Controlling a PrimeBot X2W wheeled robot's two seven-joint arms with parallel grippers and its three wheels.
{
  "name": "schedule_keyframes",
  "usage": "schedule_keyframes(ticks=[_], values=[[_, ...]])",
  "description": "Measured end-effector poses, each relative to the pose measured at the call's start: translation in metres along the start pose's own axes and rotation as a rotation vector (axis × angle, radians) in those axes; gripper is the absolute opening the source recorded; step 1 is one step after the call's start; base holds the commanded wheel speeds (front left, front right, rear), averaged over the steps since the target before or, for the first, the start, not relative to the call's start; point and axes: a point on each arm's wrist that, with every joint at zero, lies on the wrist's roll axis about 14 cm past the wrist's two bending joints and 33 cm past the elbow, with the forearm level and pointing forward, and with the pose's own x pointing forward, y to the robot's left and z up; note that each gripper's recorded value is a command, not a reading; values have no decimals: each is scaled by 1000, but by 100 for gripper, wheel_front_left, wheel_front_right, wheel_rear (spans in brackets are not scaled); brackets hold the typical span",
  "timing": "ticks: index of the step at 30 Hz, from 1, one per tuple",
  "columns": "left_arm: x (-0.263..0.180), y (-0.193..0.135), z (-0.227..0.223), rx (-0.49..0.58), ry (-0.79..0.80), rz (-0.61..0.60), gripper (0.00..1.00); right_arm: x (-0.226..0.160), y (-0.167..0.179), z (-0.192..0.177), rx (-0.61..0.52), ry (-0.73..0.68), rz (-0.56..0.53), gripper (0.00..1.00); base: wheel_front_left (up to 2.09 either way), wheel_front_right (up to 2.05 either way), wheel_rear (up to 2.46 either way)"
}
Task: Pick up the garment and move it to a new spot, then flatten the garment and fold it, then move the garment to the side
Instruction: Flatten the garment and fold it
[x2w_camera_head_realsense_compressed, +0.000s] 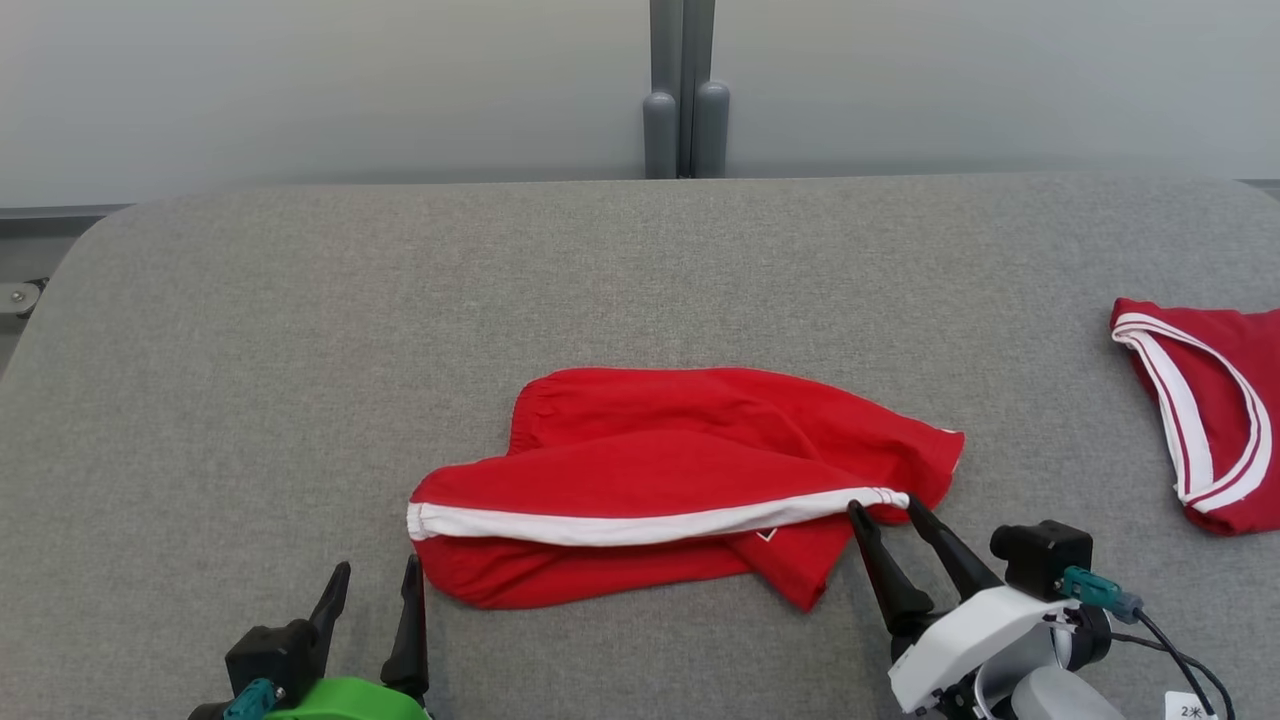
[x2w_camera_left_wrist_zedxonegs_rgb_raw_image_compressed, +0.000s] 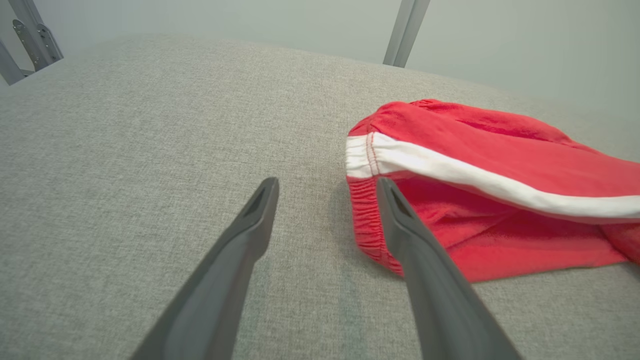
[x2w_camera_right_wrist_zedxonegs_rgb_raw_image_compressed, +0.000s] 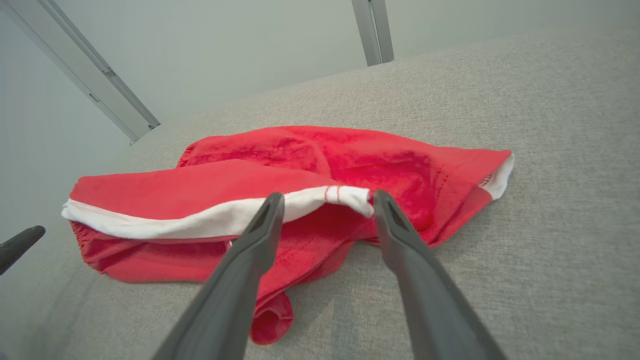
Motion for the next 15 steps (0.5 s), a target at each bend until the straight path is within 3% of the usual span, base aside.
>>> schedule_keyframes(ticks=[7,13,15], values=[[1,-1,-2,-2,5,-2,100,1,-2,0,30,1,-6,53,0,0,0],[4,-2,-1,-3,5,-8,100,1,-5,-3,42,13,-11,47,0,0,0],[5,-3,0,-3,3,-9,100,1,-6,-4,48,17,-14,30,0,0,0]])
